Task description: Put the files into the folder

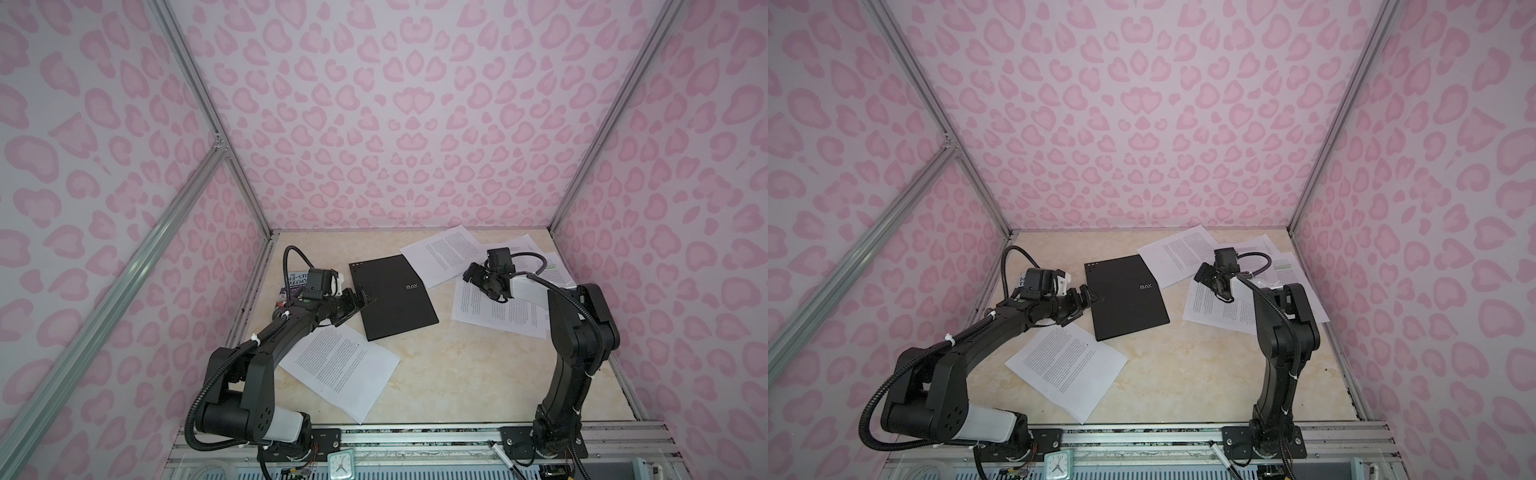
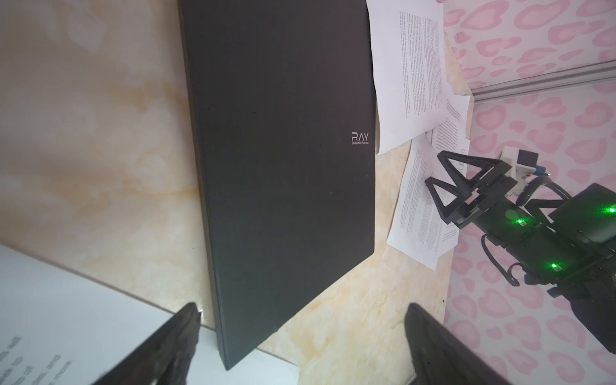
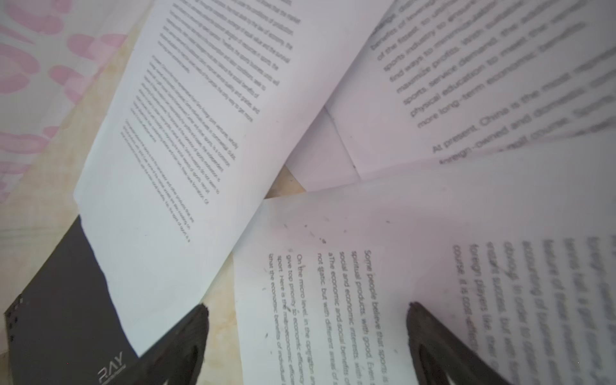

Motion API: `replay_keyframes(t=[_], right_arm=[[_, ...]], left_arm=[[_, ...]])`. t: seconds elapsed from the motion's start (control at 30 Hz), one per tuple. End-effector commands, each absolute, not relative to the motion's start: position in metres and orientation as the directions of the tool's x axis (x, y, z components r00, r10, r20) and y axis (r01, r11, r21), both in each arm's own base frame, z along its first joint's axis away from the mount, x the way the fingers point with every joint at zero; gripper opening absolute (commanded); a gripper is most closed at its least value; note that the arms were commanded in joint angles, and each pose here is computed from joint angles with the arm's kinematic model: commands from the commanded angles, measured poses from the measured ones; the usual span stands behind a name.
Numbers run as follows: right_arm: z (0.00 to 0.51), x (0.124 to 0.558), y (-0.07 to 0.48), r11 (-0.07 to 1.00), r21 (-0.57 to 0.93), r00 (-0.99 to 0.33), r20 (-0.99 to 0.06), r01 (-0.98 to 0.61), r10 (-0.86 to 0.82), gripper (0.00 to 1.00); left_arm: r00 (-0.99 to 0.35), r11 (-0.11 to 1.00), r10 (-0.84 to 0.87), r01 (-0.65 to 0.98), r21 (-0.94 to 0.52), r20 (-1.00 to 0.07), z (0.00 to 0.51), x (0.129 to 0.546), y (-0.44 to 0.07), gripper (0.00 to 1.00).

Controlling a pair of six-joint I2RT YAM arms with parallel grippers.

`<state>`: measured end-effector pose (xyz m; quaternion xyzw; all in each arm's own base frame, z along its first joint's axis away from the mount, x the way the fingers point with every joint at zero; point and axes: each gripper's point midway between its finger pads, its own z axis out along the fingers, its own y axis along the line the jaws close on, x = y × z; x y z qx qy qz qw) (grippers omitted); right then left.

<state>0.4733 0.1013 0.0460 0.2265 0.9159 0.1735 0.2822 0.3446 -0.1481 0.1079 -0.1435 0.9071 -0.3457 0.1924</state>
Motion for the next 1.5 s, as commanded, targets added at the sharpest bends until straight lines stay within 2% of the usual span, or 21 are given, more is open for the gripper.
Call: replay_keyframes(t=[0.0,0.17,0.33,0.53,0.87,1.13,1.47], right_arm=[[0.074,0.461,0.144,0.846,0.493,-0.773,-0.45,0.203,0.447,0.93],[0.104,0.413,0.239,0.686,0.727,-0.782,-0.405,0.039,0.474,0.94],[0.093,0.37,0.288,0.498,0.865,-0.804,-0.256,0.057,0.537,0.93],[0.066,0.332,0.317,0.484,0.871,-0.835,-0.205,0.082,0.51,0.93],[0.048,0.303,0.327,0.457,0.881,-0.858,-0.137,0.123,0.495,0.91],[0.05,0.301,0.323,0.451,0.884,-0.848,-0.142,0.124,0.511,0.89],[0.061,0.314,0.332,0.343,0.935,-0.827,-0.123,0.089,0.548,0.83]], left_arm=[[-0.898,0.709,-0.375,-0.118,-0.695,-0.23,0.108,0.347,-0.152,0.97],[-0.899,0.687,-0.399,-0.164,-0.708,-0.179,0.1,0.357,-0.153,0.97],[-0.891,0.698,-0.43,-0.226,-0.68,-0.145,0.082,0.372,-0.15,0.97],[-0.9,0.699,-0.422,-0.244,-0.672,-0.112,0.065,0.384,-0.16,0.97],[-0.927,0.699,-0.368,-0.219,-0.68,-0.079,0.054,0.377,-0.2,0.97],[-0.941,0.681,-0.332,-0.187,-0.708,-0.071,0.06,0.365,-0.23,0.97],[-0.947,0.689,-0.316,-0.19,-0.699,-0.054,0.053,0.351,-0.232,0.97]])
